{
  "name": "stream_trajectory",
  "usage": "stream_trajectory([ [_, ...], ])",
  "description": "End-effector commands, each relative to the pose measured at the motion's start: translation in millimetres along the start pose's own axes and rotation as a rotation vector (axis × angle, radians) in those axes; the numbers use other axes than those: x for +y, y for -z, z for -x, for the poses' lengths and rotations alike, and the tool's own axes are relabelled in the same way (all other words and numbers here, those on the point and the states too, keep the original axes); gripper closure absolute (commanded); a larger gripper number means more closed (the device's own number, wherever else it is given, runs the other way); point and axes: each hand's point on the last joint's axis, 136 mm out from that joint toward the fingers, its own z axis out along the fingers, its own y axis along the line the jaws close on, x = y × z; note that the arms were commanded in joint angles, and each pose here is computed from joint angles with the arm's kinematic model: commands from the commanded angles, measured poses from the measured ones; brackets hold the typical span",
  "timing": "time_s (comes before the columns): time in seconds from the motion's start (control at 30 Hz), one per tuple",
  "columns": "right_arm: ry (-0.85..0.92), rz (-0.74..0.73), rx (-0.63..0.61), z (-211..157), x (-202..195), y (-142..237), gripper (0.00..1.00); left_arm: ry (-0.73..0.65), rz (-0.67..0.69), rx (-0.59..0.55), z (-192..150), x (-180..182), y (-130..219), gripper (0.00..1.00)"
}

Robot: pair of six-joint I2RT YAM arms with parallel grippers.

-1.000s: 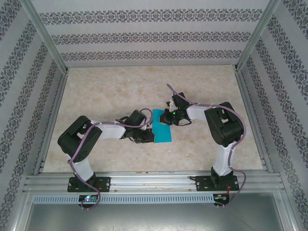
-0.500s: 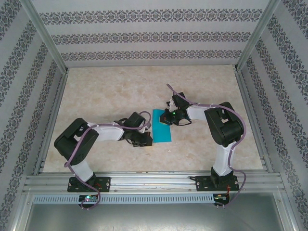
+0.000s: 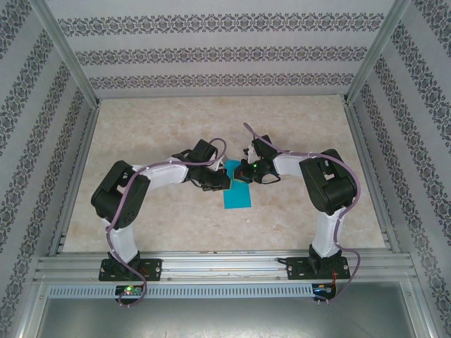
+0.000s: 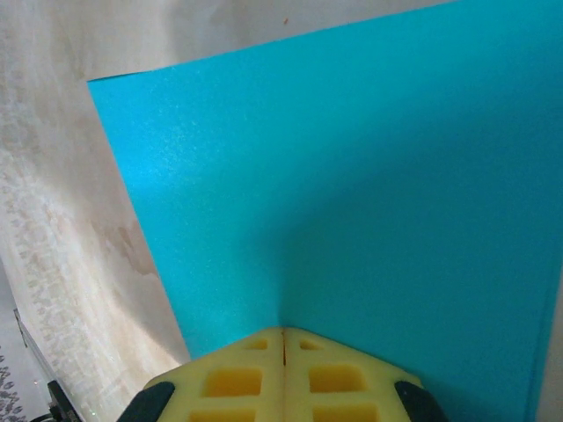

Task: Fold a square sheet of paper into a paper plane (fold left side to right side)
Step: Hold the square sheet of paper at the center of the table.

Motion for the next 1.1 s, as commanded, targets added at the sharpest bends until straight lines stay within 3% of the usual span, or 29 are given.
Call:
stream_trajectory([
  [0.0,-0.065,-0.194,0.008,-13,-55,-4,1.00,-0.010,0.037,0.053,-3,13,-11,0.93],
  [0.3,-0.048,-0.159,0.005,-11,-43,-1,1.00,0.033,0.087,0.084,-12,35,-28,0.93],
  [0.6,0.005,-0.060,-0.077,6,3,30,0.97,0.068,0.124,0.105,-28,49,-32,0.93],
  [0.8,-0.004,-0.074,-0.078,-28,2,47,1.00,0.069,0.124,0.103,-27,47,-31,0.94],
  [1.07,-0.020,-0.093,0.026,-79,-5,29,1.00,0.080,0.118,0.101,-26,43,-32,0.93],
])
